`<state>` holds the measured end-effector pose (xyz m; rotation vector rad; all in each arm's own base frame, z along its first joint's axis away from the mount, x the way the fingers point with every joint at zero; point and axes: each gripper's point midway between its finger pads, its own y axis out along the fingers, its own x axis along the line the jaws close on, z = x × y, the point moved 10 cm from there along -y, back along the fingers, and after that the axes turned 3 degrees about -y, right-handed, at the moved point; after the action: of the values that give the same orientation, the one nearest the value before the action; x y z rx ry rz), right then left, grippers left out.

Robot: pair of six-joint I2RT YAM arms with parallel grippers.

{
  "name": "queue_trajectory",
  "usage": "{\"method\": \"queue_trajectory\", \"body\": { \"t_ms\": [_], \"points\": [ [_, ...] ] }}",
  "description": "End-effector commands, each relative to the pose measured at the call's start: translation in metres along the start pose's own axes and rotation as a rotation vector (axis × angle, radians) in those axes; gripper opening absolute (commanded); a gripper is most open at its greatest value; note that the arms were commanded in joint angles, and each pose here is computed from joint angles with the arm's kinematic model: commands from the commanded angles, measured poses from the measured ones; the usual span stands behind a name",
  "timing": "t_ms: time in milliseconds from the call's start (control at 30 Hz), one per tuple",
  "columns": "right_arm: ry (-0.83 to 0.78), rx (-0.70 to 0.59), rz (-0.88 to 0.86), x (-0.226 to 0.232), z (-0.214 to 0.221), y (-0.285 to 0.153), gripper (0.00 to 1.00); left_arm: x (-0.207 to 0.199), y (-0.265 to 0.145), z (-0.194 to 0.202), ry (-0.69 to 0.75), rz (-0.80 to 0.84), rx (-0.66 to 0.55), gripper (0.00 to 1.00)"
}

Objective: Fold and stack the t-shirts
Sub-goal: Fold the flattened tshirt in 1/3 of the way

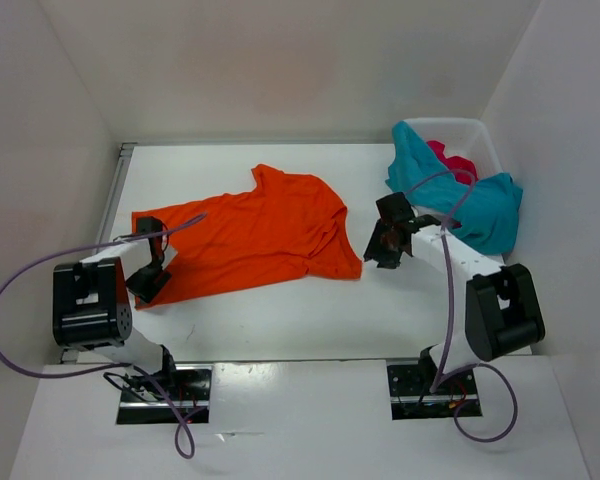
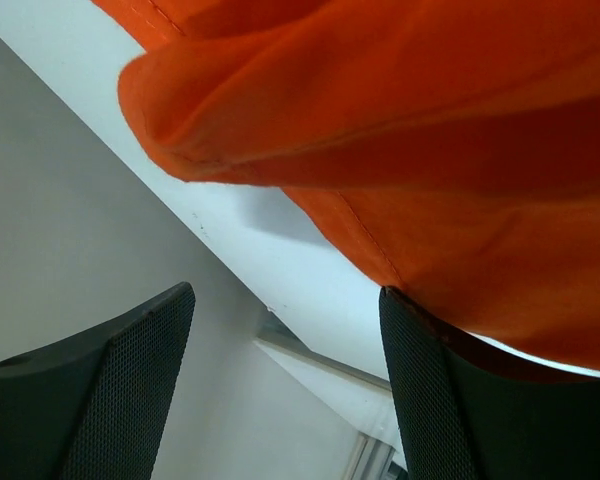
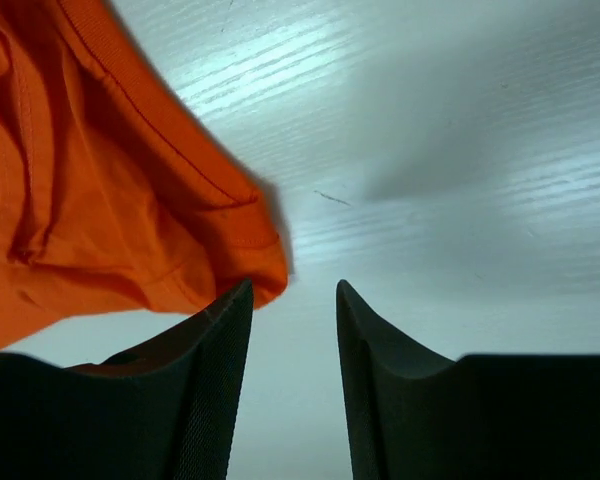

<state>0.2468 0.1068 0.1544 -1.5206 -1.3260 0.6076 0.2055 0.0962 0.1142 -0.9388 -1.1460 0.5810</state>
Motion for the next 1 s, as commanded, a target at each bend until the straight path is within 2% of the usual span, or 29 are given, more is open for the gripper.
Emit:
{"method": "queue_trajectory", "body": {
  "t_ms": [0,133,267,367,433,500,533,567,633,667,767,967],
  "points": [
    [0.063,-0.035,-0.089,0.012,-0.012,0.015,0.44,-0.004,0.008,-0.01,-0.058,0.042,-0.021,0.82],
    [0.071,0.028,-0.124,0.012,-0.007,0.035,0.44,-0.009,0.015,-0.013,-0.068,0.059,-0.028,0.82],
    [0.071,0.077,-0.145,0.012,-0.001,0.045,0.45,-0.01,0.018,-0.016,-0.089,0.064,-0.038,0.77],
    [0.073,0.107,-0.104,0.005,0.008,0.054,0.48,-0.014,0.023,-0.019,-0.089,0.094,-0.028,0.66],
    [0.074,0.143,-0.111,0.004,0.013,0.06,0.48,-0.015,0.024,-0.021,-0.083,0.108,-0.024,0.54],
    [0.076,0.174,-0.11,0.002,0.019,0.063,0.25,-0.016,0.027,-0.024,-0.088,0.122,-0.02,0.41],
    [0.077,0.19,-0.098,-0.001,0.023,0.064,0.13,-0.016,0.027,-0.024,-0.088,0.122,-0.02,0.25],
    [0.107,0.195,-0.09,-0.008,0.019,0.064,0.0,-0.017,0.029,-0.024,-0.084,0.126,-0.013,0.18],
    [0.124,0.219,-0.058,-0.023,0.026,0.056,0.0,-0.014,0.028,-0.027,-0.088,0.122,-0.021,0.06],
    [0.129,0.164,-0.045,-0.029,0.017,0.045,0.0,-0.014,0.028,-0.028,-0.093,0.117,-0.03,0.0],
    [0.138,0.137,-0.048,-0.03,0.018,0.03,0.0,-0.004,0.027,-0.03,-0.071,0.036,-0.037,0.0],
    [0.211,0.258,0.019,-0.034,0.031,0.028,0.0,0.029,0.03,-0.016,-0.072,-0.095,0.003,0.0]
  ]
}}
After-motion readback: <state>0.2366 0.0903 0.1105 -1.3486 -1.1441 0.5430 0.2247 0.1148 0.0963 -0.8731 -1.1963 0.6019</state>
